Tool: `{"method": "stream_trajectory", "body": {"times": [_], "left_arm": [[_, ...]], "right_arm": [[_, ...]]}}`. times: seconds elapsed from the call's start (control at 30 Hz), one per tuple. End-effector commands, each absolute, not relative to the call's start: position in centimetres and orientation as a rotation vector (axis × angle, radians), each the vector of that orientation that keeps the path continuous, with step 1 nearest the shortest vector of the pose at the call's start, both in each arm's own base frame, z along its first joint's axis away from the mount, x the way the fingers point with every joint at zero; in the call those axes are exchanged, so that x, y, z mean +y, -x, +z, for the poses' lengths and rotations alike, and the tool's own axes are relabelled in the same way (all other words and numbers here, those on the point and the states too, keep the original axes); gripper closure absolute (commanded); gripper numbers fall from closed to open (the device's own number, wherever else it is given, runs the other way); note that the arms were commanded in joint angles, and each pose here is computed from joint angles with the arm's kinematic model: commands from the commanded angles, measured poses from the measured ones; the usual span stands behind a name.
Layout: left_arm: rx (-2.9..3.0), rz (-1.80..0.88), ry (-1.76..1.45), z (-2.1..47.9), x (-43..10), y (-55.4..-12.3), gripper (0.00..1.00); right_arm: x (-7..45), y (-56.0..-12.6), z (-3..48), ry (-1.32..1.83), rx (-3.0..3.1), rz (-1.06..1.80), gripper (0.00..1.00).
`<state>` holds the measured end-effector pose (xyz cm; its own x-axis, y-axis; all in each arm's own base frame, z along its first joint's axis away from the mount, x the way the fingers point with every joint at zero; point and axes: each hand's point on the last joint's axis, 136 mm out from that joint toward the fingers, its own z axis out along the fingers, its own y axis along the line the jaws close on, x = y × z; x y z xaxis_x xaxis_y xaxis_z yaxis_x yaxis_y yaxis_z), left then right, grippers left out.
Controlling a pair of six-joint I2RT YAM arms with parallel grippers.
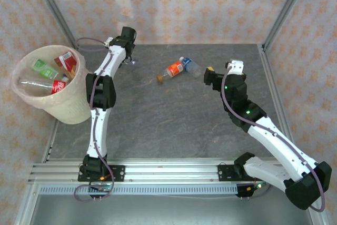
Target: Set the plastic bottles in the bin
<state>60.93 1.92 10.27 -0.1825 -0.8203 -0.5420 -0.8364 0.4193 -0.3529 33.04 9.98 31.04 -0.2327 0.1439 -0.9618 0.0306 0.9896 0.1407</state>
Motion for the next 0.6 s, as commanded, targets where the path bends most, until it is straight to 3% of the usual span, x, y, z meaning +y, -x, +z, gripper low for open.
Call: {"method": "stream_trajectory", "body": {"times": [0.0,0.23,0.57], "left_arm": [[2.014,0.012,1.452,9.1,1.1,-61.1,0.00],[2.027,0.055,1.521,5.7,1.8,-60.7,0.00],[2.175,-0.044,1.331,4.4,0.2,-62.0,0.29]], "right_arm": [[9.7,-33.1,30.7,-0.097,1.819,0.059,0.01],[10.0,-33.7,30.3,-0.081,1.840,0.036,0.01],[10.3,-34.0,30.1,-0.094,1.859,0.055,0.01]]}}
